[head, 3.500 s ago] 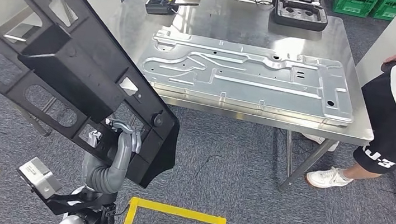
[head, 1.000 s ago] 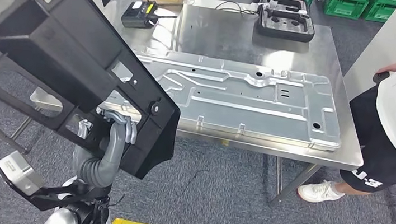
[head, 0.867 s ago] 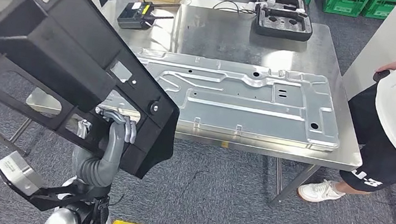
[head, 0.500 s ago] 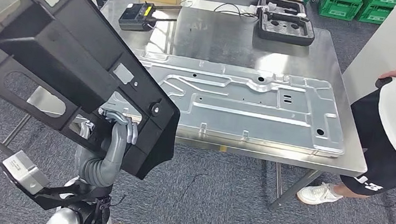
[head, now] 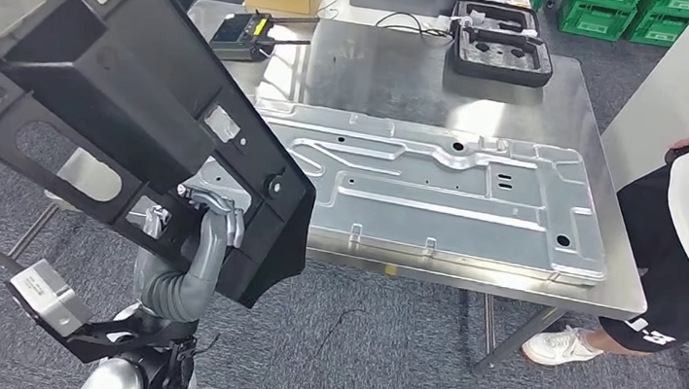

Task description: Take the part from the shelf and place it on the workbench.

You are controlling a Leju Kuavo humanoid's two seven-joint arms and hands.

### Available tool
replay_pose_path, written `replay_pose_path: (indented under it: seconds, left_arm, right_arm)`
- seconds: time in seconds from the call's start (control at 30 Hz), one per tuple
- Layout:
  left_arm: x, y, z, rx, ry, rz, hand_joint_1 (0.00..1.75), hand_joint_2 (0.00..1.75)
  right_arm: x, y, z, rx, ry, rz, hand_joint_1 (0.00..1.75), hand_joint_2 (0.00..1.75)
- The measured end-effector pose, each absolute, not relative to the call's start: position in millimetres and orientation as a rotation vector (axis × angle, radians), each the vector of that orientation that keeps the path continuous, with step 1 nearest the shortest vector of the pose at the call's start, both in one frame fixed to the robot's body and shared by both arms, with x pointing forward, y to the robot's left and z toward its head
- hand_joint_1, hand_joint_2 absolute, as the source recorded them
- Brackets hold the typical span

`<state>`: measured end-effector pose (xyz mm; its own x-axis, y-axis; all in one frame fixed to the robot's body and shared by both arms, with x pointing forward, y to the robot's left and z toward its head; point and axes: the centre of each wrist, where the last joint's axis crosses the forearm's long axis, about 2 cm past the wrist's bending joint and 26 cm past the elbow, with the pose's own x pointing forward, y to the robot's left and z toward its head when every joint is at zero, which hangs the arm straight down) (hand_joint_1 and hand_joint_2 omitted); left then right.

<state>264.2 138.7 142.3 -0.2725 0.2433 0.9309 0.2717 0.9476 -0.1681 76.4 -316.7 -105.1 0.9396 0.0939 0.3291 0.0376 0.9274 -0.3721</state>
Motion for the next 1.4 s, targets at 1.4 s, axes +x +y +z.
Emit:
replay_pose_path:
  seconds: [1.4]
  left_arm:
    - [258.7,135.9,140.5,-0.355,-1.874,-0.062,1.75,1.75]
  right_arm:
    - [74.2,-319.2,-105.3,-0.392,-0.350,0.043,0.00,0.00]
